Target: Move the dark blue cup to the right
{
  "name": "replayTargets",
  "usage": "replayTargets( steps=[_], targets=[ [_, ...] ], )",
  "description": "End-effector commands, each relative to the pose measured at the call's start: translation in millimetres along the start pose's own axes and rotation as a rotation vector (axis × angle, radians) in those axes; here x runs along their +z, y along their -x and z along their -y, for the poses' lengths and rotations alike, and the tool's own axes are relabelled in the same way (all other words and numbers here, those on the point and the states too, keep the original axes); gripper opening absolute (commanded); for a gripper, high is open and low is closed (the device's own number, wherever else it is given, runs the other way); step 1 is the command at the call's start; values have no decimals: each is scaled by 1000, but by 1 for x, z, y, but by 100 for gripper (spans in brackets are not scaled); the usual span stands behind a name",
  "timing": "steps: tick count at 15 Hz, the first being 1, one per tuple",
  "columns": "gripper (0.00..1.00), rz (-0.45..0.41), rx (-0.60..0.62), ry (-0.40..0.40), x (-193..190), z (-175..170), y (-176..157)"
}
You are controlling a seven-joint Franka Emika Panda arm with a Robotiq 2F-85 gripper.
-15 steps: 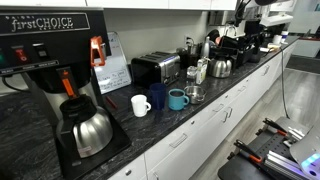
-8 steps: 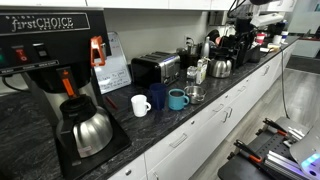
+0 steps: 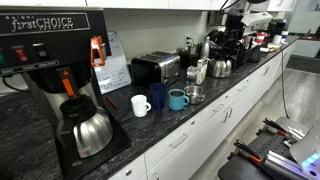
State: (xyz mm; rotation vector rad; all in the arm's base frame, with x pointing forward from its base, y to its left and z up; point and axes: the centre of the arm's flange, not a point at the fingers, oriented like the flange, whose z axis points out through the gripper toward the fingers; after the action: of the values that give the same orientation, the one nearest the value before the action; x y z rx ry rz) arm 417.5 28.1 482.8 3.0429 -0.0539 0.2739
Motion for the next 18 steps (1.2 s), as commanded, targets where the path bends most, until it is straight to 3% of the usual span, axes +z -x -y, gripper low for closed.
replayTargets(
  steps=[1, 11, 18],
  targets=[
    [100, -1, 1, 0, 0, 0, 0],
    [100, -2, 1, 0, 0, 0, 0],
    [100, -90, -95, -7, -13, 69, -1]
  ],
)
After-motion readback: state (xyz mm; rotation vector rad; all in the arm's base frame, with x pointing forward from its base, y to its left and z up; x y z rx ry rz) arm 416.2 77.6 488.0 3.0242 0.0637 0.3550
